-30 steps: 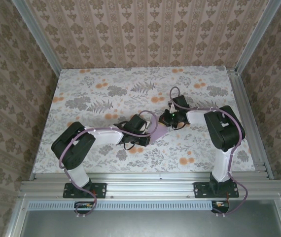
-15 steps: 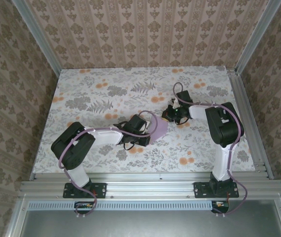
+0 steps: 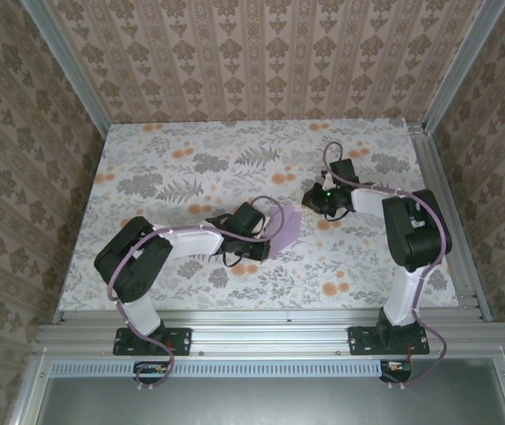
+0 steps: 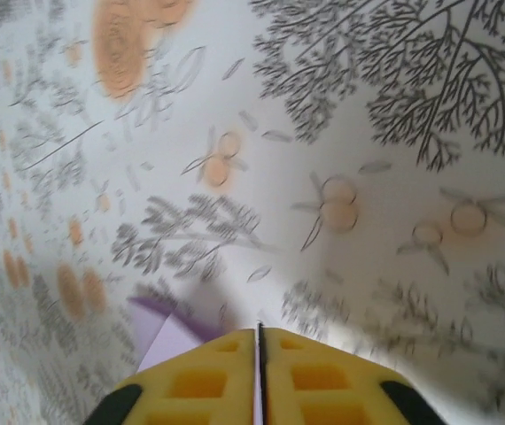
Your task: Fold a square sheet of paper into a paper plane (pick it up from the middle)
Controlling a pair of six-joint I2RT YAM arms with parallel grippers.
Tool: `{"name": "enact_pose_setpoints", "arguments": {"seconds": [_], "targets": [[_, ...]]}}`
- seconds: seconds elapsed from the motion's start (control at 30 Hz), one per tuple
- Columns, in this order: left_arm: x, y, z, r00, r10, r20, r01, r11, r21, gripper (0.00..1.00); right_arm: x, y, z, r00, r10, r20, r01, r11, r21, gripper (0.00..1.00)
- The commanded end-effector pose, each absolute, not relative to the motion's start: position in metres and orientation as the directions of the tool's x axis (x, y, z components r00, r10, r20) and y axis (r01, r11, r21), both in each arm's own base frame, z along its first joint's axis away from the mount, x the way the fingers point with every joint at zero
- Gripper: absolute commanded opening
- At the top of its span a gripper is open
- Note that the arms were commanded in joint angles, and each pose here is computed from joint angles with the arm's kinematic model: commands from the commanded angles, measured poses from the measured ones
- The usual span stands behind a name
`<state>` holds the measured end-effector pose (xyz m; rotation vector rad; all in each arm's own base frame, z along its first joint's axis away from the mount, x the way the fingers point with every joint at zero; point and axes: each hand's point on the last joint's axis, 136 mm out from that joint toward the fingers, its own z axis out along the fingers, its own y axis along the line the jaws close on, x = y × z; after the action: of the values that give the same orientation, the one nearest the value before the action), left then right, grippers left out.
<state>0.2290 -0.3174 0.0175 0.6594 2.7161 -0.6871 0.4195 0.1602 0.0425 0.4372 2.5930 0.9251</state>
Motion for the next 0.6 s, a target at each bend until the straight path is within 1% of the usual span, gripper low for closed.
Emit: {"name": "enact_pose_setpoints", "arguments": {"seconds": [0.0, 0.13, 0.23, 0.4, 0.57], "targets": [[0.186, -0.270, -0.023, -0.898, 0.429, -0.096, 0.437, 0.852, -0.287, 0.09, 0.401, 0.168, 0.064, -0.900, 0.376, -0.222, 0.126, 0.711, 0.691, 0.19], [0.195, -0.286, 0.000, -0.895, 0.420, -0.153, 0.447, 0.831, -0.332, 0.15, 0.374, 0.187, 0.063, -0.926, 0.338, -0.169, 0.115, 0.677, 0.727, 0.27], [0.201, -0.295, 0.013, -0.887, 0.427, -0.173, 0.461, 0.818, -0.345, 0.21, 0.361, 0.200, 0.064, -0.932, 0.325, -0.160, 0.105, 0.664, 0.740, 0.31], [0.213, -0.299, 0.030, -0.879, 0.431, -0.204, 0.477, 0.810, -0.342, 0.24, 0.349, 0.221, 0.055, -0.949, 0.288, -0.131, 0.099, 0.664, 0.741, 0.34], [0.228, -0.295, 0.037, -0.886, 0.408, -0.220, 0.462, 0.812, -0.356, 0.25, 0.344, 0.229, 0.046, -0.952, 0.284, -0.114, 0.109, 0.663, 0.741, 0.35]]}}
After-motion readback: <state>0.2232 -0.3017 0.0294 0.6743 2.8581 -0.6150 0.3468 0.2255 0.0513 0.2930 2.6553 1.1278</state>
